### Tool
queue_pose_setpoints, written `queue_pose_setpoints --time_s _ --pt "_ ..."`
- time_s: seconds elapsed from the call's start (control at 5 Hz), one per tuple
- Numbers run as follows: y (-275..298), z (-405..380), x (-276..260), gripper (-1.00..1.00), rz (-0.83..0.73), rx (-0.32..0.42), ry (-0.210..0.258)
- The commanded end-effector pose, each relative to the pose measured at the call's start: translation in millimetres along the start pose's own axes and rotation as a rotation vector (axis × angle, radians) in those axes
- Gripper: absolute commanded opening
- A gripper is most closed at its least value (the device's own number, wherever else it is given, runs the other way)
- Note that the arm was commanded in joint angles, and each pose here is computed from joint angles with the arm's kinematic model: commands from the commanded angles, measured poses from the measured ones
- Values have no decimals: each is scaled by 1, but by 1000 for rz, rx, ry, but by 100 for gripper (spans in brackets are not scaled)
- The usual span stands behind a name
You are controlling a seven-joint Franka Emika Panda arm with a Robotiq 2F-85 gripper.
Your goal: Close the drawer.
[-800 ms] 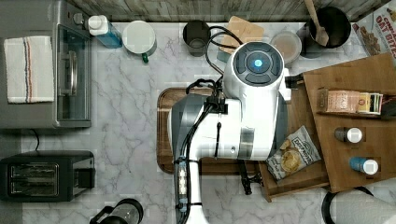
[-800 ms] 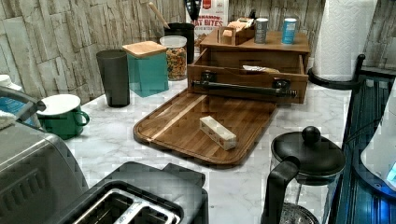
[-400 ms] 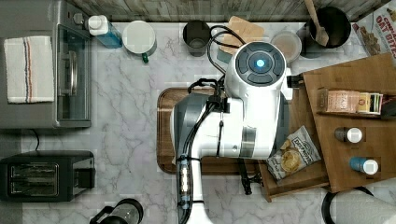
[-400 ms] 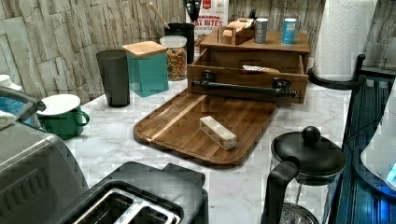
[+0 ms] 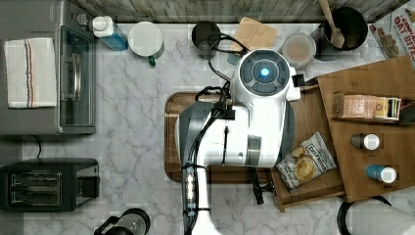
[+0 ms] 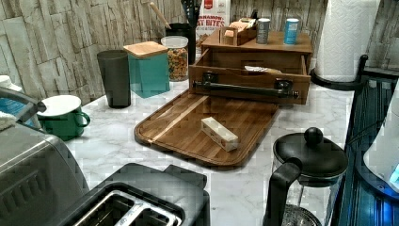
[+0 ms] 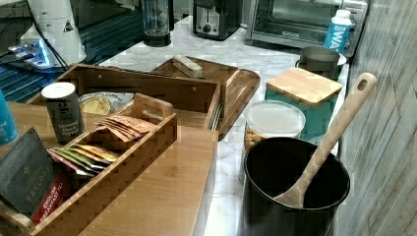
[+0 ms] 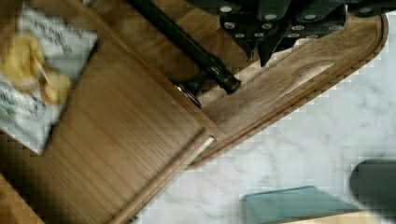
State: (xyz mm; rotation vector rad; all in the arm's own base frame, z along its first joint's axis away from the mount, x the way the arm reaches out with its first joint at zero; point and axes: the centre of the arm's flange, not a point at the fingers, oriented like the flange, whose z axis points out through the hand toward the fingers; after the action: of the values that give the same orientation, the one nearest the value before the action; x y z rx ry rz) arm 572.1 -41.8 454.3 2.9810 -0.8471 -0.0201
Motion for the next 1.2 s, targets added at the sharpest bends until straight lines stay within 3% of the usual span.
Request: queue_pose_setpoints --time_s 0.2,0.4,0.8,1.0,1.2 --pt "-36 44 -74 -100 -290 48 64" --pt "-20 76 -81 -100 -400 105 36" --pt "-11 122 -120 -100 -577 46 70" --pt "1 150 -138 -100 -669 -2 115" --pt "17 161 -143 -100 -708 -20 89"
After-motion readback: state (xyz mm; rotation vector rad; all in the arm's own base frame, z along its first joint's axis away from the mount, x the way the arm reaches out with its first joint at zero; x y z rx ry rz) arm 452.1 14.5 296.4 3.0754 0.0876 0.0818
